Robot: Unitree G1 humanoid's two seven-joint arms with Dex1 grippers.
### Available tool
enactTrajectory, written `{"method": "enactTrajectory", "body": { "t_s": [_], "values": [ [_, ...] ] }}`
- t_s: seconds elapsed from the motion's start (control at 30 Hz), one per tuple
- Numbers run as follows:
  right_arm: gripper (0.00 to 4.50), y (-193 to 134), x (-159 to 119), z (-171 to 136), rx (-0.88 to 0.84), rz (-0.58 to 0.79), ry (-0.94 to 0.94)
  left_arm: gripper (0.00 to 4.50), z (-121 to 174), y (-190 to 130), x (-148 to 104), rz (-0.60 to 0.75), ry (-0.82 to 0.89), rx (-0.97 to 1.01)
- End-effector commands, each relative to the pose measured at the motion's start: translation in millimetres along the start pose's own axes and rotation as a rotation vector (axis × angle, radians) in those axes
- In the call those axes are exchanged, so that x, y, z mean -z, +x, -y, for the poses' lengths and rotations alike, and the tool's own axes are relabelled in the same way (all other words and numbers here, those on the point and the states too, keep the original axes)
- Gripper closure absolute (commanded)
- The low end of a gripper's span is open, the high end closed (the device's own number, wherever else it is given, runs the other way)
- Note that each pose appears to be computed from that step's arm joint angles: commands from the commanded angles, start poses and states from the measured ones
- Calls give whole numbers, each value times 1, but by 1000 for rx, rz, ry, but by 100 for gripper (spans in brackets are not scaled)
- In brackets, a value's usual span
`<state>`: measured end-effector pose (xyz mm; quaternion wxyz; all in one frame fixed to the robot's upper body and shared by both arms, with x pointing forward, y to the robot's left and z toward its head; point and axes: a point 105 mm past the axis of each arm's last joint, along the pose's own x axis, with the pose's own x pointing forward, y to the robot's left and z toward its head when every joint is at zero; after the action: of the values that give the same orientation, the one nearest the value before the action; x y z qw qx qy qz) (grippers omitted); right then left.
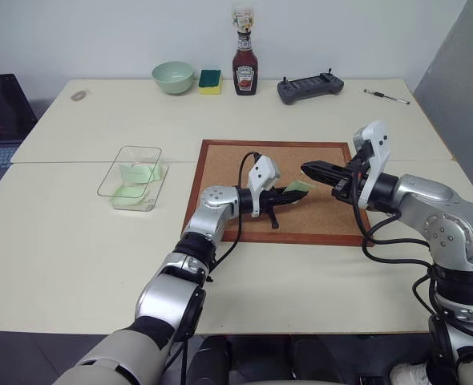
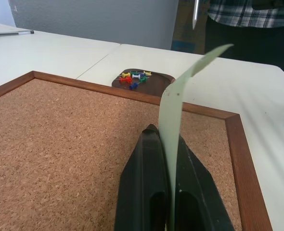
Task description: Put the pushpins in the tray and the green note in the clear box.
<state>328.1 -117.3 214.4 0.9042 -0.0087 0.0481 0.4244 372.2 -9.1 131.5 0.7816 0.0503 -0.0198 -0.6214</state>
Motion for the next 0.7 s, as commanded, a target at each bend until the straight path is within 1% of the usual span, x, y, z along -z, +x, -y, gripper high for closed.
{"method": "enactTrajectory", "body": {
  "t_s": [0.03, 0.13, 0.27, 0.37, 0.47, 0.53, 0.7],
  "values": [
    [450, -13, -19, 12, 56, 44, -61, 447, -2, 3, -12, 38, 18, -11],
    [450, -28, -10, 36, 165, -30, -150, 447, -8, 1, -20, 68, -4, -51],
    [450, -43, 9, 66, 310, -135, -265, 447, -11, -4, -20, 57, -10, -78],
    [450, -56, 31, 91, 419, -254, -354, 447, -10, -10, -20, 47, 12, -98],
    [450, -65, 62, 106, 442, -403, -454, 447, -8, -14, -27, 66, 36, -111],
    [450, -68, 70, 112, 454, -439, -481, 447, -6, -15, -29, 71, 38, -116],
    [450, -72, 80, 132, 521, -482, -511, 447, -5, -17, -31, 63, 52, -137]
  ]
}}
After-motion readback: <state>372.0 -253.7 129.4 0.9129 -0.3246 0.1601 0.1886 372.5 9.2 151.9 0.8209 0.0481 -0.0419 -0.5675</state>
